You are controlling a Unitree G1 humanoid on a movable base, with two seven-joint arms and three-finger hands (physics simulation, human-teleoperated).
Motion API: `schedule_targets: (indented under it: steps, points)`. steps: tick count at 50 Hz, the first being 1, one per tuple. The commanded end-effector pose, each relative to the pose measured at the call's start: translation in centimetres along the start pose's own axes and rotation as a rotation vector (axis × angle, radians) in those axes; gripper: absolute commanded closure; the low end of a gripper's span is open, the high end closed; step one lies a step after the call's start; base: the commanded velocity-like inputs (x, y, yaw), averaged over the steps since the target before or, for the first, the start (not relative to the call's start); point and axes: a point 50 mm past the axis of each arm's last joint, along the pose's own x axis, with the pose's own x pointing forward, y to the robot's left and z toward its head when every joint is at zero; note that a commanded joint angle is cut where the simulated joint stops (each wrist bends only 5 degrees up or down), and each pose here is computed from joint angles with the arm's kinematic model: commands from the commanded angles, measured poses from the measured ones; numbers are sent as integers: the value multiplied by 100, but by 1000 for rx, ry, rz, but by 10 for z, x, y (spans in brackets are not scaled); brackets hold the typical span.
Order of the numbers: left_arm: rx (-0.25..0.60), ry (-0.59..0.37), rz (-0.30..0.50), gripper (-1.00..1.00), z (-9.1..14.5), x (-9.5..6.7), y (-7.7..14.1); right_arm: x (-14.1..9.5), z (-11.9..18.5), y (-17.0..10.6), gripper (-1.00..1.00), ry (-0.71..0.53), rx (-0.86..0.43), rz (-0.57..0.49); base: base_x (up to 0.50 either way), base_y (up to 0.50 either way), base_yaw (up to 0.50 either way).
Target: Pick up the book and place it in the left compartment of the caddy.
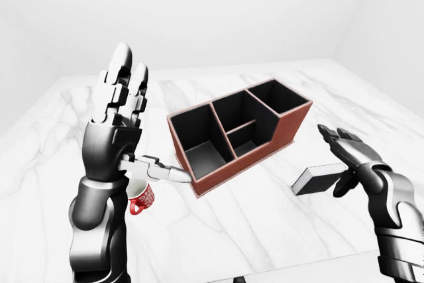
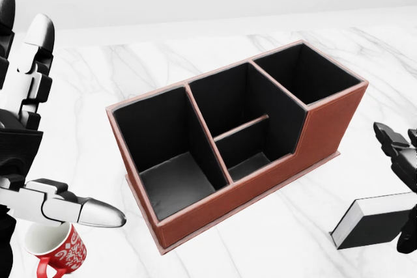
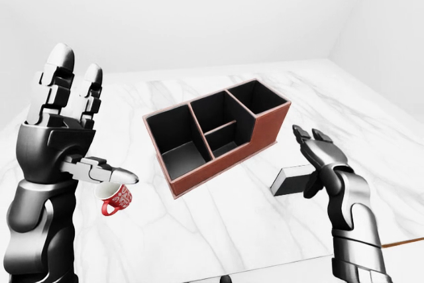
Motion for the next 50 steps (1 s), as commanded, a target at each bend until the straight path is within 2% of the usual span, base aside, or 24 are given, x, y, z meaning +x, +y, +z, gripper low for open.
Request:
schedule_targets:
  steps: [1, 14, 31, 50]
  points:
    - [-4, 7, 2, -100, -1, -1, 0, 10, 6, 3, -100, 43, -152, -31, 0, 0, 0]
    - [-5, 8, -3, -100, -2, -1, 0, 25, 8, 21, -100, 65, -252, -15, 0, 0, 0]
    - [-7, 24, 5, -100, -3, -5, 1, 49, 2, 58, -100, 79, -263, 91, 0, 0, 0]
    - [-6, 33, 18, -100, -4, -8, 3, 59, -14, 73, -100, 139, -289, 108, 0, 0, 0]
